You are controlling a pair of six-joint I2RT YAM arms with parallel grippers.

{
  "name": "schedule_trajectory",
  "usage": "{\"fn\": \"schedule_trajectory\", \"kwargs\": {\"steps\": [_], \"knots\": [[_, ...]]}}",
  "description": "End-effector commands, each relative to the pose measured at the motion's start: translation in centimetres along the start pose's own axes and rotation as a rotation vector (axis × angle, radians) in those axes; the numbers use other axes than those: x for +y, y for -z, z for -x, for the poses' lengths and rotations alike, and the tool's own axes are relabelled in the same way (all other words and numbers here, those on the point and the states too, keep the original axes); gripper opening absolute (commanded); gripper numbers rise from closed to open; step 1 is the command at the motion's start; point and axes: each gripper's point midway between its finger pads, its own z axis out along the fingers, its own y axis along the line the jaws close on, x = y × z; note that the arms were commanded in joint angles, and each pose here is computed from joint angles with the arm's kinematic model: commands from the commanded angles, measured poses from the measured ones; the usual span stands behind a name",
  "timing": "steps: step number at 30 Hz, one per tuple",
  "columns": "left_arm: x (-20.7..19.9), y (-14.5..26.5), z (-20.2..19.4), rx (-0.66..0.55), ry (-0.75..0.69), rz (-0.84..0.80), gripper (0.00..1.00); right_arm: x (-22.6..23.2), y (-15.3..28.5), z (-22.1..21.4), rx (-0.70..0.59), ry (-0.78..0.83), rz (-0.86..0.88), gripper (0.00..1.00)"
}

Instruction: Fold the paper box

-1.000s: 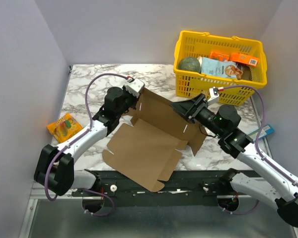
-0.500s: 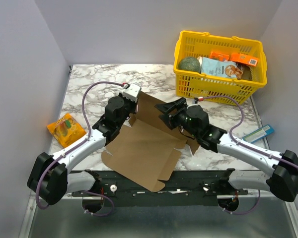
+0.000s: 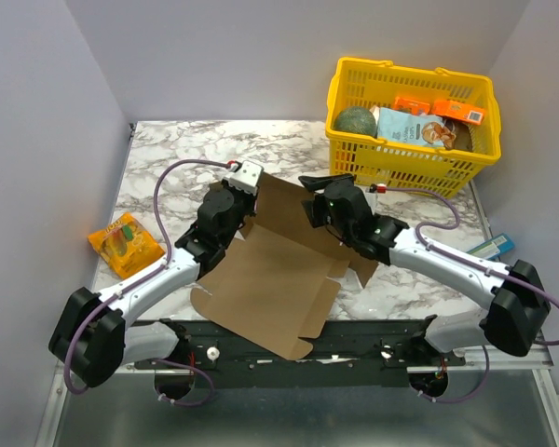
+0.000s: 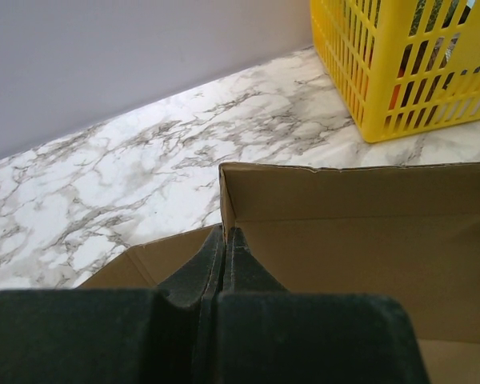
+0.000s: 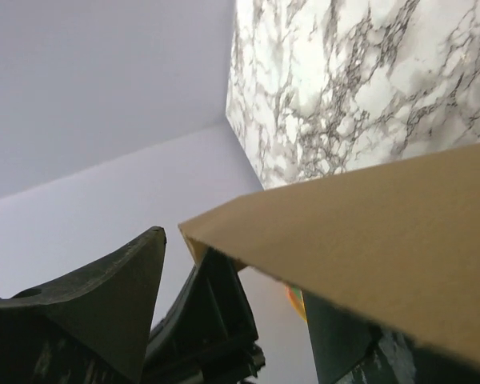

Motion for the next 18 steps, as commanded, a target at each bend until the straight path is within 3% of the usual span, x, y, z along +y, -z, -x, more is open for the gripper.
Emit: {"fn": "schedule_trajectory", "kwargs": {"steps": [1, 5, 8, 13, 14, 18], "knots": [[0.4, 0.8, 0.2, -0.030, -0.001, 0.034, 0.00, -2.0, -1.6, 1.8, -0.142, -0.045, -0.105, 0.73], [0.0, 1.4, 0.5, -0.061, -0.015, 0.022, 0.00, -2.5, -2.3, 1.8, -0.162, -0.076, -0.125, 0.69], [-0.5, 1.6, 0.5, -0.072, -0.025, 0.013, 0.03, -2.1, -2.6, 1.6, -0.166, -0.084, -0.120, 0.58], [-0.4, 2.0, 1.4, -0.089, -0.005, 0.012, 0.43, -2.0, -2.6, 1.7, -0.167, -0.083, -0.118, 0.32], [-0.3, 2.2, 1.7, -0.096, 0.001, 0.013, 0.60, -2.2, -2.6, 1.7, -0.167, -0.082, -0.122, 0.29], [-1.3, 3.3, 2.2, -0.099, 0.016, -0.057, 0.83, -3.2, -2.7, 1.9, -0.176, -0.074, -0.139, 0.15]]}}
